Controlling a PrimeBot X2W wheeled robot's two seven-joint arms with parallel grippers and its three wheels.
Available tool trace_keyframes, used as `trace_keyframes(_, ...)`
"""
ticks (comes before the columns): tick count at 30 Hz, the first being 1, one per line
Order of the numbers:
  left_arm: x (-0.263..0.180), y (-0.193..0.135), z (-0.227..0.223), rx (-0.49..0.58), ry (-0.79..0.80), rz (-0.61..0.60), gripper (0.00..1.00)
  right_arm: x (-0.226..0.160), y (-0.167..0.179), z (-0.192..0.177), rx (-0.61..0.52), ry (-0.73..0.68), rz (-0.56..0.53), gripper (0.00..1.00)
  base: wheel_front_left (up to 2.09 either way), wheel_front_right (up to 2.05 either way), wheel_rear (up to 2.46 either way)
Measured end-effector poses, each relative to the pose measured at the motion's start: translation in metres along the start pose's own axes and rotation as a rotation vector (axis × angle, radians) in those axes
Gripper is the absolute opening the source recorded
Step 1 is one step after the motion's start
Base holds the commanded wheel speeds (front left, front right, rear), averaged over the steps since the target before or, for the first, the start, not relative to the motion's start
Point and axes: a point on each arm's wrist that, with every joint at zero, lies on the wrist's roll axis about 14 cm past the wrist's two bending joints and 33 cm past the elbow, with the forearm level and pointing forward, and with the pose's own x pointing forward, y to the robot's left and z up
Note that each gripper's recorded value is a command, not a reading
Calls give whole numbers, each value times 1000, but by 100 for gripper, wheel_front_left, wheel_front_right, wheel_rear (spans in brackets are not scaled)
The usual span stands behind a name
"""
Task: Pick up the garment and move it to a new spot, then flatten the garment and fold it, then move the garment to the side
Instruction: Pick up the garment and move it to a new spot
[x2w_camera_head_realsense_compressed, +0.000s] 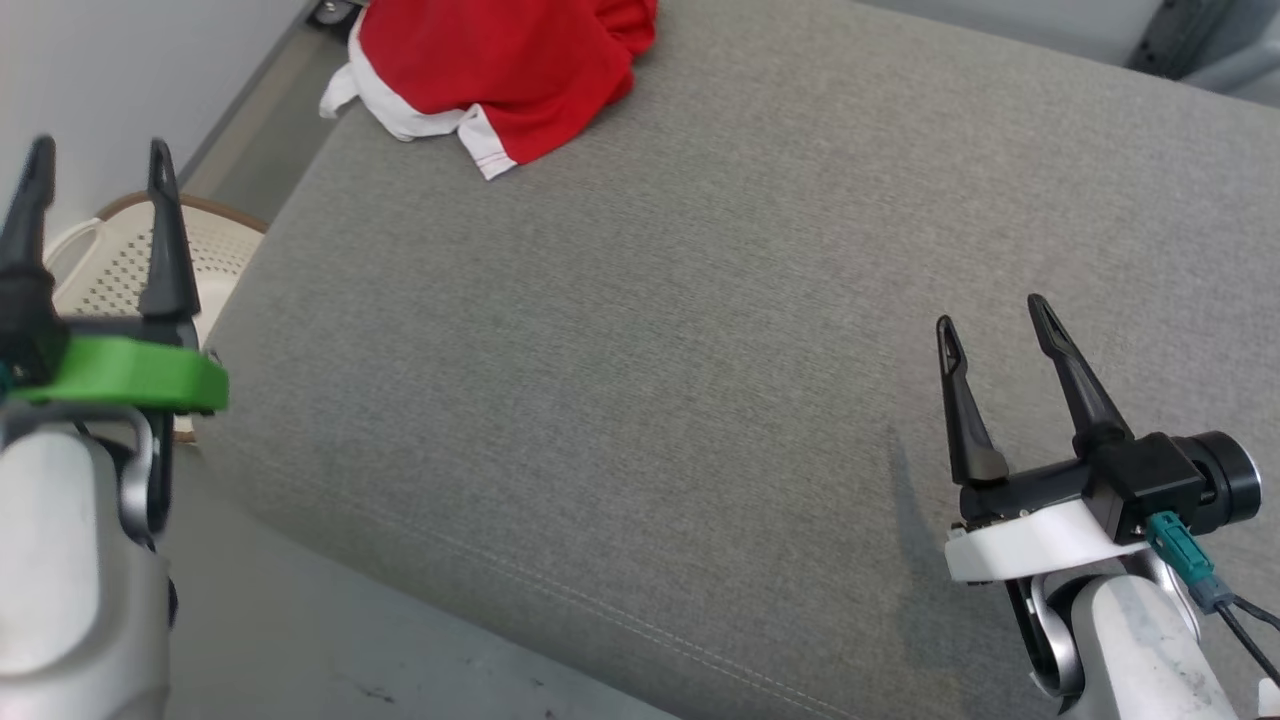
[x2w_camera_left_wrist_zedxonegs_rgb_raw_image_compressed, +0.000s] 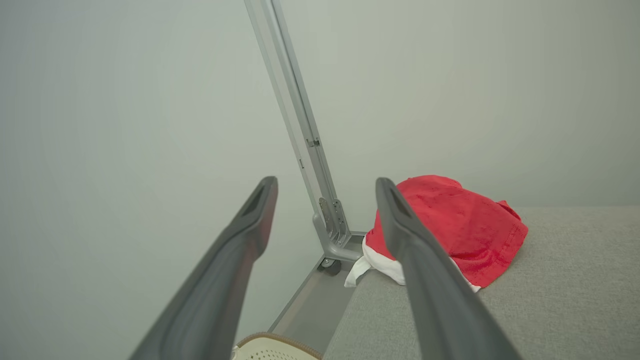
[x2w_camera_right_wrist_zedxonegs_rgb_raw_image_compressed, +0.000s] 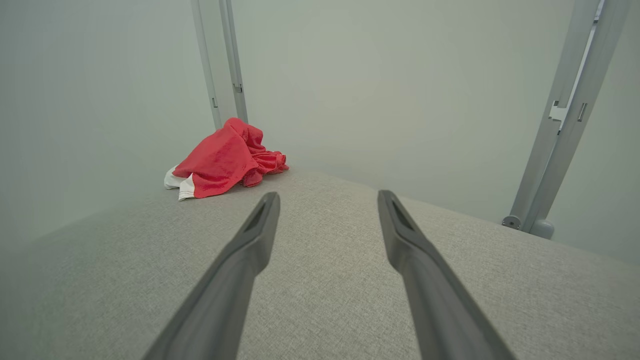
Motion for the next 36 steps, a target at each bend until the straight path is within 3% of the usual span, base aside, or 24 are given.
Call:
trace_keyframes(5, 62, -23, -1, 20, 28, -85, 100, -4, -27, -7, -35, 6, -60, 100, 0, 0, 0)
trace_keyframes(10, 103, -69, -35, 19, 158, -196, 100, -17, -58, -17, -62, 31, -140, 100, 0, 0, 0)
trace_keyframes(20, 117, -141, -142, 6, 500, -340, 100, -41, -102, -39, -95, 81, -254, 100, 0, 0, 0)
trace_keyframes(28, 108, -155, -211, -12, 695, -335, 100, -54, -121, -59, -103, 125, -303, 100, 0, 0, 0)
trace_keyframes(36, 128, -152, -228, -13, 700, -296, 100, -58, -130, -61, -124, 128, -323, 100, 0, 0, 0)
